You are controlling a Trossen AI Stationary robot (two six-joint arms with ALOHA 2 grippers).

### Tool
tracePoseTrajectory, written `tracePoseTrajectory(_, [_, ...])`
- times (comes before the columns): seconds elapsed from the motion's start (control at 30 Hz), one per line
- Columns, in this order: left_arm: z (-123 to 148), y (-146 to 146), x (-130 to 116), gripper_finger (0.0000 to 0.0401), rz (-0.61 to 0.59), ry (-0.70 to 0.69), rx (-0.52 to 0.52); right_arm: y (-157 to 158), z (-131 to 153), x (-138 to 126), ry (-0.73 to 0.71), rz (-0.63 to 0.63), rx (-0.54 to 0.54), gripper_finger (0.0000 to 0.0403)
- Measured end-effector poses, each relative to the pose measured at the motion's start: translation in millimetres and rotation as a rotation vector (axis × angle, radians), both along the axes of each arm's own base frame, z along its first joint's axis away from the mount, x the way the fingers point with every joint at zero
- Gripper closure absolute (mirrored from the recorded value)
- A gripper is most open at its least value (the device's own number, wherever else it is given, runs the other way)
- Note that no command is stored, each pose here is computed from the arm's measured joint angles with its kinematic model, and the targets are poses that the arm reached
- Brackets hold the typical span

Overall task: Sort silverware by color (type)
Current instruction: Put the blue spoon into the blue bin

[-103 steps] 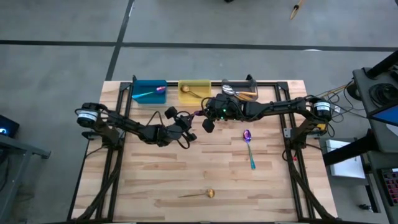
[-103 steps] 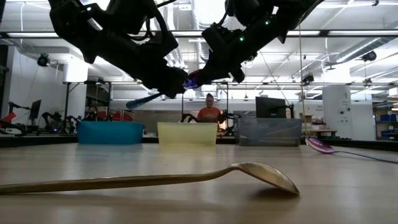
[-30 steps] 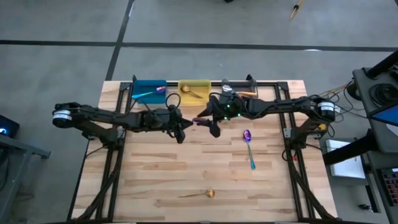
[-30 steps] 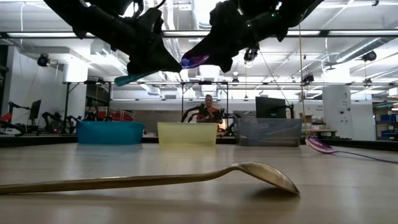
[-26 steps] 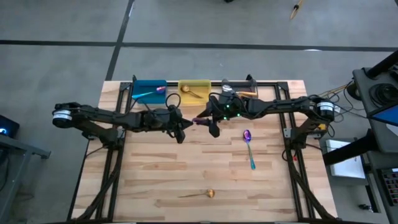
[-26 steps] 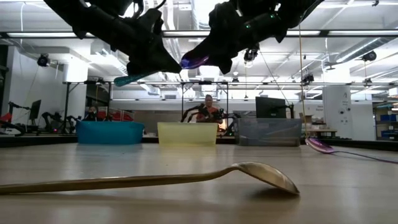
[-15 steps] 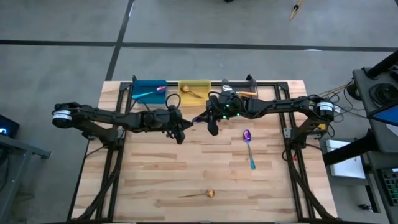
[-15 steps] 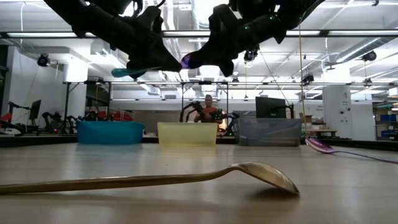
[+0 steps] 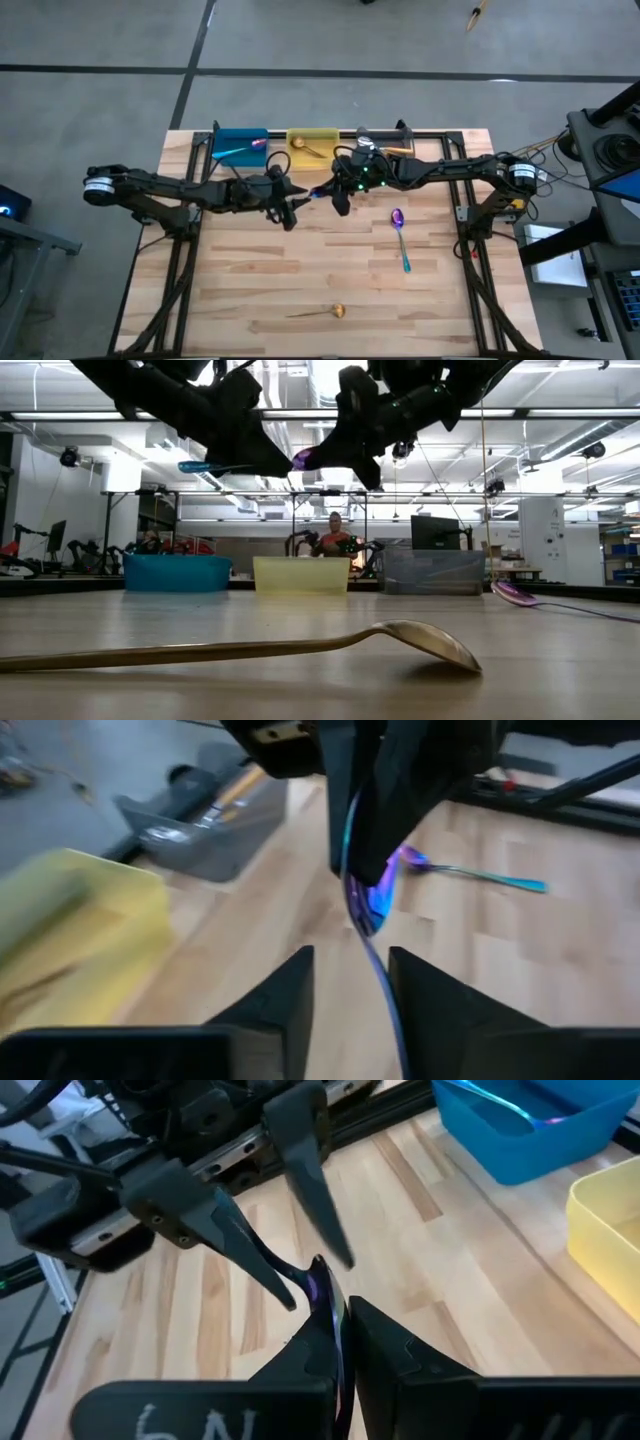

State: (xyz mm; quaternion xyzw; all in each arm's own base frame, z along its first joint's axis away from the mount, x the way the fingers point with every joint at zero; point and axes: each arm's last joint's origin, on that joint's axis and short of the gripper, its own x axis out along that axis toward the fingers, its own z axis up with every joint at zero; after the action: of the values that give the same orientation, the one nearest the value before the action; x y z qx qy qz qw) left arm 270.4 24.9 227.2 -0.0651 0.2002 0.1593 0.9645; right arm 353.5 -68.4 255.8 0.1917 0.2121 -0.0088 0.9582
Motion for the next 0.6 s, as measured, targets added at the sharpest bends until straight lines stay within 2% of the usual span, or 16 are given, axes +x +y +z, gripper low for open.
tracePoseTrajectory(0.17, [-0.2, 2.4, -1.0, 0.0241, 0.042, 0.039, 0.113, -1.1, -0.4, -0.2, 0.007, -0.035, 0.013, 0.0394])
tracePoseTrajectory(0.33, [-1.1, 5.5, -2.9, 0.0201, 0.100, 0.102, 0.244, -6.6, -3.3, -4.1, 0.063, -0.133, -0.013, 0.0394])
tracePoseTrajectory(0.47, [-1.6, 8.6, -4.8, 0.0181, 0.156, 0.162, 0.362, -9.9, -6.2, -6.2, 0.104, -0.245, -0.044, 0.0395])
tracePoseTrajectory(0.6, [-0.5, 9.0, -1.9, 0.0175, 0.162, 0.138, 0.381, -12.6, -9.1, -6.1, 0.114, -0.336, -0.060, 0.0395])
